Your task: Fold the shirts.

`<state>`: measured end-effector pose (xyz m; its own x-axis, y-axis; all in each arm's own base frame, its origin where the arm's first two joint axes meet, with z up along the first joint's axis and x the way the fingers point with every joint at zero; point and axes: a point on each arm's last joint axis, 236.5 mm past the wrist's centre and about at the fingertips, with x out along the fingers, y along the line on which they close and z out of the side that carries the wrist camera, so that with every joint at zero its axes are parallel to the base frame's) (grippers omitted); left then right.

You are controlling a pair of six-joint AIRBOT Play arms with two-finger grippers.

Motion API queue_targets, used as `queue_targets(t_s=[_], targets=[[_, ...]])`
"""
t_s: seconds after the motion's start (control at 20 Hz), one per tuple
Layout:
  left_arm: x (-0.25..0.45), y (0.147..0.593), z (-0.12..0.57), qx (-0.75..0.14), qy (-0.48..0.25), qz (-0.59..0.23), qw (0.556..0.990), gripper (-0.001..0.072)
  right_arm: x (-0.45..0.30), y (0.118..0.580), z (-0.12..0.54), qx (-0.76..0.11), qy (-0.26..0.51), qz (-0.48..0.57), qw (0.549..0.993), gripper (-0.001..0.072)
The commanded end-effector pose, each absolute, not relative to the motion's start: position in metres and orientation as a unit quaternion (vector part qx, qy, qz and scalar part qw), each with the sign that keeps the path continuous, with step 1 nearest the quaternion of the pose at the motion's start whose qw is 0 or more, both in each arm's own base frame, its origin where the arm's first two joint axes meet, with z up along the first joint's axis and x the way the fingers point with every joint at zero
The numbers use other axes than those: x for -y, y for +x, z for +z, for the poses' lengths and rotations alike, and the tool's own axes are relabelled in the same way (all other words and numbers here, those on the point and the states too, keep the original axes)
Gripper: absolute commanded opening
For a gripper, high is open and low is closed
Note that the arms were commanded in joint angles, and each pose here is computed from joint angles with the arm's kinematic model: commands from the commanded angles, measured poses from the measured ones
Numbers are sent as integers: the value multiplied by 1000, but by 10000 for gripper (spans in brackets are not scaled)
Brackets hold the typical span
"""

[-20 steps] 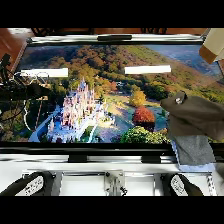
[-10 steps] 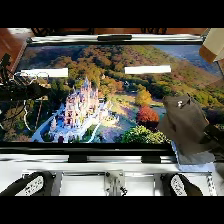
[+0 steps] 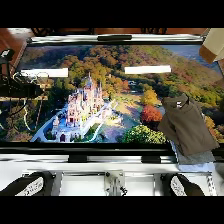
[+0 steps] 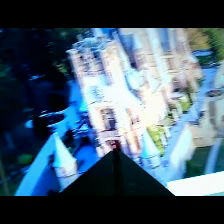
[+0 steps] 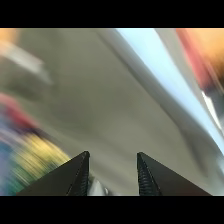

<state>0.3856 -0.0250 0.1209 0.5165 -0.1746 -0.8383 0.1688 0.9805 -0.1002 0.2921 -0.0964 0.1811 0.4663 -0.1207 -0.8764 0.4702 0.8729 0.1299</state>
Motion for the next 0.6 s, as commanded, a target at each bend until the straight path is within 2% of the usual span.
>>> queue_targets(t_s=[0.0, 0.05, 0.1, 0.15, 0.2, 0.25, 0.35, 0.4, 0.55], targets=[[-3, 380, 133, -511, 95, 19, 854, 30, -11, 386, 274, -295, 147, -35, 944, 416], [15, 377, 128, -519, 93, 4, 850, 50, -46, 398, 262, -305, 119, -15, 945, 416], [31, 374, 120, -532, 95, -13, 842, 197, -76, 403, 233, -345, 81, -11, 935, 417], [48, 369, 109, -551, 97, -33, 828, 450, -104, 402, 195, -400, 49, -2, 915, 452], [57, 362, 97, -573, 93, -35, 814, 655, -134, 392, 150, -474, 34, 15, 880, 507], [61, 355, 83, -596, 89, -30, 798, 710, -157, 377, 110, -548, 37, 39, 835, 507], [61, 342, 58, -623, 81, -19, 778, 683, -186, 347, 59, -651, 42, 79, 754, 507], [62, 336, 49, -629, 71, -18, 774, 684, -187, 342, 49, -668, 35, 76, 739, 507], [72, 328, 40, -610, 49, -39, 790, 684, -189, 344, 48, -659, 15, 74, 749, 507]])
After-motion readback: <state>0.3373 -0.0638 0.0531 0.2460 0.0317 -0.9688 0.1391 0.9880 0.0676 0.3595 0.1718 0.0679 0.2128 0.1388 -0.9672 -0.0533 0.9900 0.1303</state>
